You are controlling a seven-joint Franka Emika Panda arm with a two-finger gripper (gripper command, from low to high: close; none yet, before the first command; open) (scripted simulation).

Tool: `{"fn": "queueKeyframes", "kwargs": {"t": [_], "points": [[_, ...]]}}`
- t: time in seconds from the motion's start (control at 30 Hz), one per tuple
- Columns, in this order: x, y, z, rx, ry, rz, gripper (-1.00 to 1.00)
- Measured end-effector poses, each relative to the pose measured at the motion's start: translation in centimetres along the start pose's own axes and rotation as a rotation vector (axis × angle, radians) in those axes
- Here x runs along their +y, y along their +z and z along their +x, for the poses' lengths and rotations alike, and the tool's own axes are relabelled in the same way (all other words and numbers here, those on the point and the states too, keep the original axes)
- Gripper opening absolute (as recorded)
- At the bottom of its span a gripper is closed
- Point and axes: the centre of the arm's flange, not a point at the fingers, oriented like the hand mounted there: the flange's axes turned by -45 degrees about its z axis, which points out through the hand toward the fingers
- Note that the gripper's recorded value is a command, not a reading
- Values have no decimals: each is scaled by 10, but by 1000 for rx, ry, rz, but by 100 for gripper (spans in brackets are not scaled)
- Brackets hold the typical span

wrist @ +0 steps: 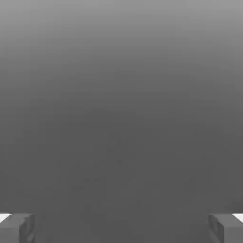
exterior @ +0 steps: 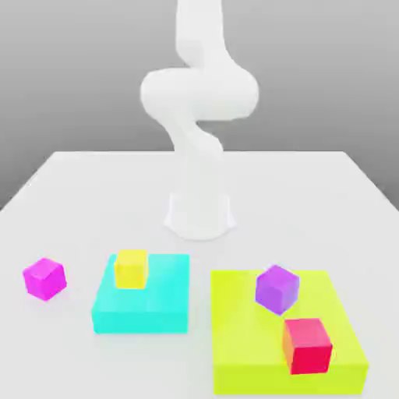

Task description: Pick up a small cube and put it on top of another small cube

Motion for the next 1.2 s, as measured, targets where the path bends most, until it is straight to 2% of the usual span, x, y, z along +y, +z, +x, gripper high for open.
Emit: {"fn": "queueKeyframes", "kwargs": {"t": [0.17,0.33,0.5,0.67,0.73,0.9,0.93,1.2], "points": [[85,113,-44,-176,78,-82,0],[167,195,-124,-344,170,-135,0],[234,248,-233,-509,277,-162,0],[276,269,-360,-666,403,-164,0],[280,280,-390,-696,422,-160,0],[280,316,-428,-706,426,-160,0],[279,320,-433,-706,427,-159,-100],[280,315,-428,-707,427,-158,-100]]}}
